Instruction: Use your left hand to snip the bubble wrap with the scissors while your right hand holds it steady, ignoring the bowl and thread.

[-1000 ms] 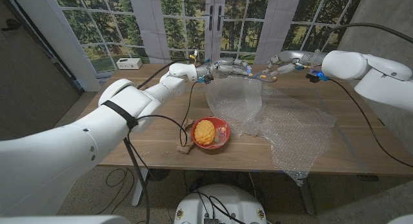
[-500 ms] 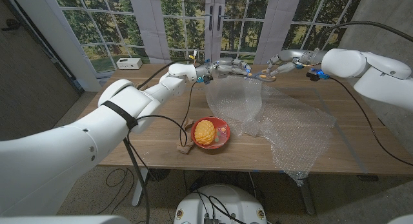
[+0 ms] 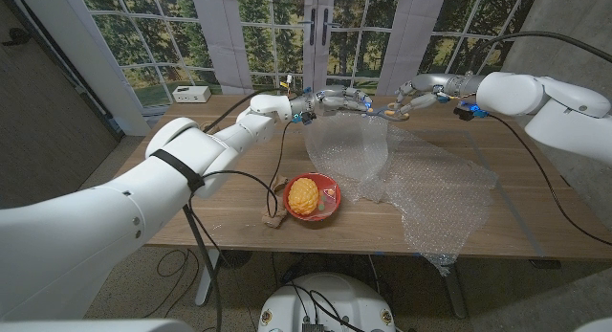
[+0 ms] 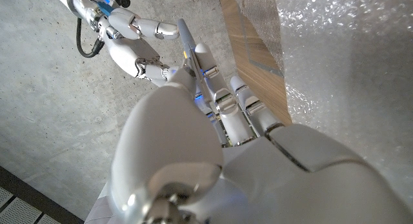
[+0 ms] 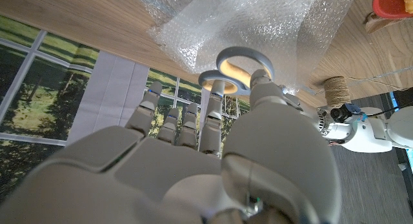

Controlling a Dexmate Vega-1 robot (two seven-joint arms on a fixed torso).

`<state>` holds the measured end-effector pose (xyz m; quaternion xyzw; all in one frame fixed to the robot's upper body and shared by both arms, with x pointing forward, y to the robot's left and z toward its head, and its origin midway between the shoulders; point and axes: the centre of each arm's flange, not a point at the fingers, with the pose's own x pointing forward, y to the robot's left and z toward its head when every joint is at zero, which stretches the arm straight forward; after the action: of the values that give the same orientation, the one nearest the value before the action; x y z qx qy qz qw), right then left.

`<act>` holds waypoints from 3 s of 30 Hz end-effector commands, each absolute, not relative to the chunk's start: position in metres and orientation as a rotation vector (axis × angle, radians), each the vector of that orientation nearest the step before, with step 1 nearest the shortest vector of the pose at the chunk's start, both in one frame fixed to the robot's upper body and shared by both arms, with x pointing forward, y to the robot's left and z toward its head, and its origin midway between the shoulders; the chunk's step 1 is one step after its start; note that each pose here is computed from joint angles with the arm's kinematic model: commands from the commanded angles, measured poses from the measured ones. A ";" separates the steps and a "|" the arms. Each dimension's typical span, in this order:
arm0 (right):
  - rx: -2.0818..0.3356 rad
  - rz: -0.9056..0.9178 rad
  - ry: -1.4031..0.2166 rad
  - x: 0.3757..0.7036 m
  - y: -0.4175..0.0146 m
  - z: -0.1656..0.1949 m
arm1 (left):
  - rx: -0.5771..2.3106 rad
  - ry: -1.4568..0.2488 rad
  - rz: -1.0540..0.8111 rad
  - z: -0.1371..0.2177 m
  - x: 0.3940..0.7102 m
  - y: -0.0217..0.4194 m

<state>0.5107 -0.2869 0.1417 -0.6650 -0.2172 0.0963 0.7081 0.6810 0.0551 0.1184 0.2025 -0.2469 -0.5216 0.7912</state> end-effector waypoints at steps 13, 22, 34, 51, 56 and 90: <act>-1.490 0.231 -0.477 0.513 -0.290 0.141 | 0.450 -0.551 -1.152 0.122 0.675 0.047; -1.532 0.247 -0.449 0.513 -0.290 0.140 | 0.460 -0.553 -1.145 0.123 0.676 0.048; -1.565 0.236 -0.445 0.509 -0.287 0.140 | 0.457 -0.547 -1.148 0.123 0.676 0.047; -1.605 0.254 -0.424 0.509 -0.282 0.139 | 0.453 -0.563 -1.163 0.123 0.673 0.045; -1.637 0.252 -0.417 0.509 -0.281 0.139 | 0.455 -0.565 -1.166 0.123 0.673 0.046; -1.725 0.260 -0.361 0.516 -0.277 0.145 | 0.464 -0.568 -1.163 0.122 0.672 0.042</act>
<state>0.5143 -0.2780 0.1440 -0.7501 -0.1548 0.1179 0.6320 0.6726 0.0433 0.1223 0.2127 -0.2607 -0.5370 0.7736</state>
